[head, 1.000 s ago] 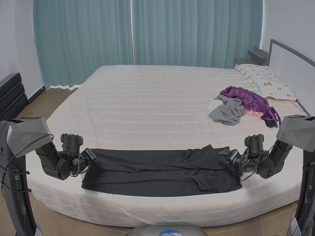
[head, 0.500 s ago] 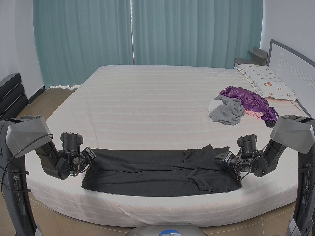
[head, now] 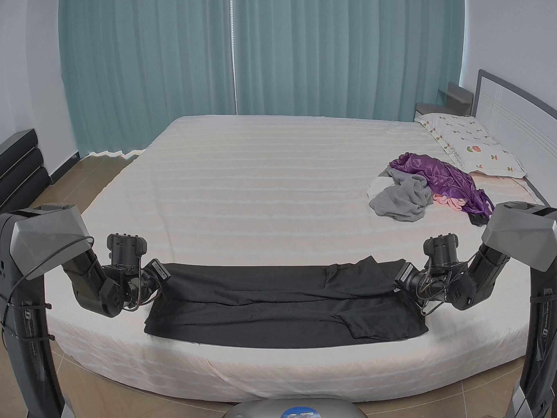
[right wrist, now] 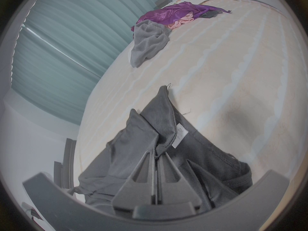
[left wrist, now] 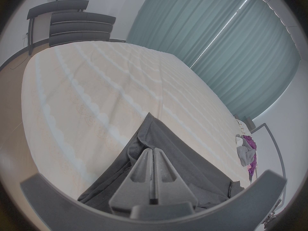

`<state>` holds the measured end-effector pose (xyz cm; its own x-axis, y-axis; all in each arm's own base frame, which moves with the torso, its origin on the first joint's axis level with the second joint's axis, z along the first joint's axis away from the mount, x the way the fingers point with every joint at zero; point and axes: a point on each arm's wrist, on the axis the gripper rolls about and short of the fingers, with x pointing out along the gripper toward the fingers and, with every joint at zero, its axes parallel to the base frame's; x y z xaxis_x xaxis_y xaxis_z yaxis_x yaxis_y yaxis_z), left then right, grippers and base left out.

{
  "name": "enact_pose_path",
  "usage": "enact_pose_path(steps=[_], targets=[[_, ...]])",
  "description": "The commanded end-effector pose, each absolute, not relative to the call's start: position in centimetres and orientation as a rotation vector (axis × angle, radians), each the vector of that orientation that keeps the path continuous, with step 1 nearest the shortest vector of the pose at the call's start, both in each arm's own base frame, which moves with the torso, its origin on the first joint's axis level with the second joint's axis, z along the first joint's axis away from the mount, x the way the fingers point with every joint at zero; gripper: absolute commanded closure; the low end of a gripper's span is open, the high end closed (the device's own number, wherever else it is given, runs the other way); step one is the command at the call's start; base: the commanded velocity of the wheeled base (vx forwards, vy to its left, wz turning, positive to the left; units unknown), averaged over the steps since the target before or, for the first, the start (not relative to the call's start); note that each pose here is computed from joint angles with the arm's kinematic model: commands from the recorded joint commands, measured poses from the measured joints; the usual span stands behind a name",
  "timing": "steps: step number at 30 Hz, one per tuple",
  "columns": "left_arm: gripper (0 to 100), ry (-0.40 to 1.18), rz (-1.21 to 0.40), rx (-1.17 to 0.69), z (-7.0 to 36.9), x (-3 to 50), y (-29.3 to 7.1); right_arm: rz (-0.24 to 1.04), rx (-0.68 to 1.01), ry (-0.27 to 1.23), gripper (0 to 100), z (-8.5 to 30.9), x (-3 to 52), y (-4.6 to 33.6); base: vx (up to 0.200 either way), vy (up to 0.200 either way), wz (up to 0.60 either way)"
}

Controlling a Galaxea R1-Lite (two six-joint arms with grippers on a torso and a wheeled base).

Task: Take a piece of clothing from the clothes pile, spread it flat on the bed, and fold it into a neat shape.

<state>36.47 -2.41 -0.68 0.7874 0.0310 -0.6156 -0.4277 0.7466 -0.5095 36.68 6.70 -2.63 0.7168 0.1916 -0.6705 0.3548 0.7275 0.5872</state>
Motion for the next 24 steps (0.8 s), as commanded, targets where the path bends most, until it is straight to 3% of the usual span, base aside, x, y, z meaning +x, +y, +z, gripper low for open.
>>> enact_pose_path(steps=[1, 11, 18, 24], targets=[[100, 0.591, 0.259, -0.694, 0.0, 37.3, -2.4, -0.092, 0.814, 0.73, 100, -1.3, 37.3, 6.5, 0.0, 0.0, 0.0], [100, 0.345, 0.268, -0.832, 3.5, 41.6, -0.6, -0.056, 1.019, 0.378, 100, 2.7, 40.9, 5.3, 0.0, 0.0, 0.0], [100, 0.353, 0.278, -0.834, 1.6, 40.2, -0.1, -0.071, 0.989, 0.441, 100, 1.0, 38.6, 5.2, 0.0, 0.0, 0.0], [100, 0.45, 0.25, -0.674, -0.6, 36.9, 0.6, -0.066, 0.893, 0.603, 100, -1.3, 35.1, 5.0, 0.0, 0.0, 0.0]])
